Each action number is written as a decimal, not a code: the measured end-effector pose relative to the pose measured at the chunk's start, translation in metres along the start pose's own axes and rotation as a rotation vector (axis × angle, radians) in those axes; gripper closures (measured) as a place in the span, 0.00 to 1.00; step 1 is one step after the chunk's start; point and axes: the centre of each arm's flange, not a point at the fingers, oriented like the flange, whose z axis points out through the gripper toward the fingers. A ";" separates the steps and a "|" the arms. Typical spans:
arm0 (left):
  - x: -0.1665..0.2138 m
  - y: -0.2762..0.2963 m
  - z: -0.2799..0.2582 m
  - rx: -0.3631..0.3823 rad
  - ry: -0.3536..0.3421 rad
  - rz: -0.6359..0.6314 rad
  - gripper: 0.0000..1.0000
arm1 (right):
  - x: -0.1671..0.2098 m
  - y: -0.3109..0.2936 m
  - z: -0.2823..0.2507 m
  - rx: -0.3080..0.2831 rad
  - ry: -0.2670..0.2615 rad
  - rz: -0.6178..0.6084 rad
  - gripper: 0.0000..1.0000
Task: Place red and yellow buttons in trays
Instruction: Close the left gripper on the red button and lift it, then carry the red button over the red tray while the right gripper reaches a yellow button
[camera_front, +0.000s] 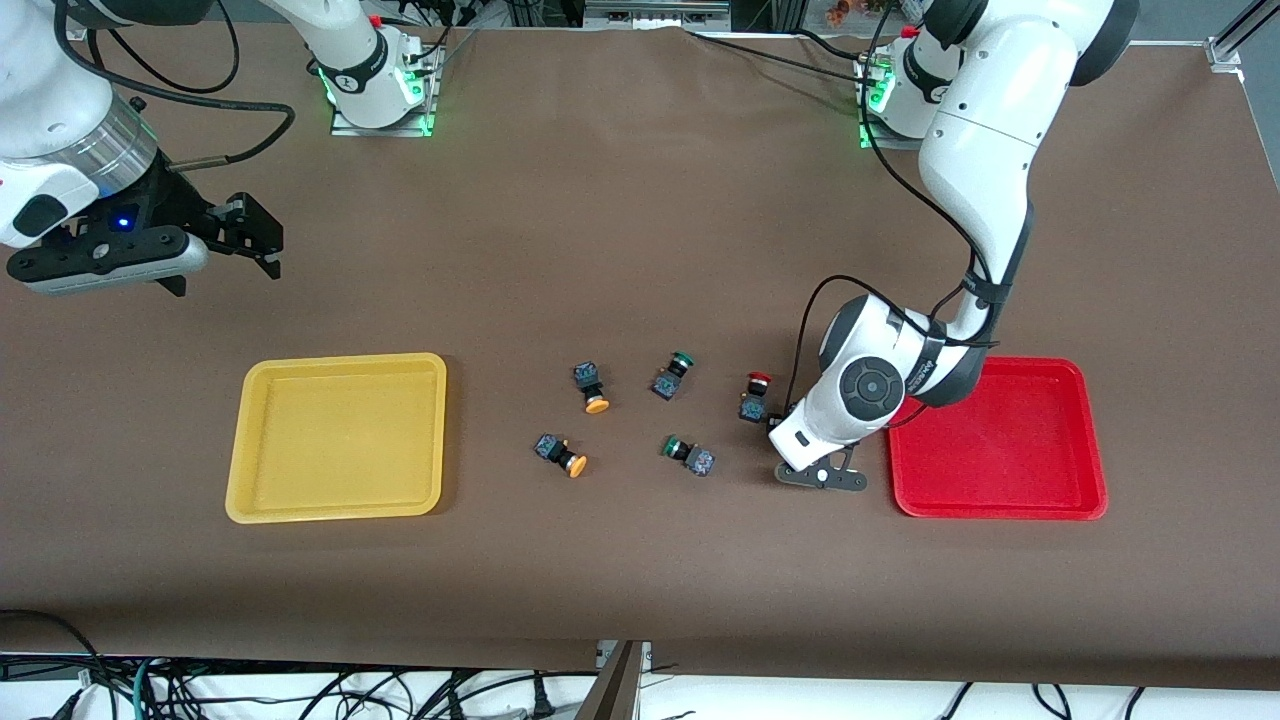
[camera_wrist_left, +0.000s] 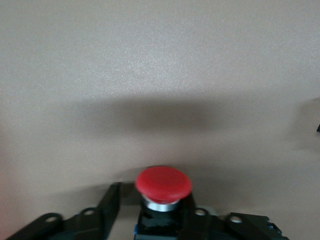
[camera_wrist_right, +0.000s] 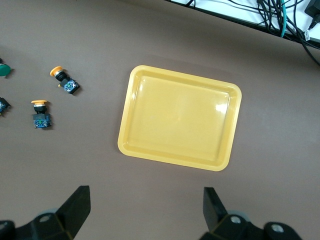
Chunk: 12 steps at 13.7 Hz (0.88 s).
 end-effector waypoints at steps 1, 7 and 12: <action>0.001 -0.001 -0.001 0.000 0.003 -0.001 0.58 | 0.000 0.000 0.000 0.000 0.001 -0.001 0.00; 0.016 -0.063 -0.073 0.016 -0.002 -0.033 0.67 | 0.001 -0.007 0.001 0.002 0.001 -0.012 0.00; 0.011 -0.214 -0.128 0.014 -0.041 0.016 0.67 | 0.036 -0.039 0.081 0.006 -0.034 -0.060 0.00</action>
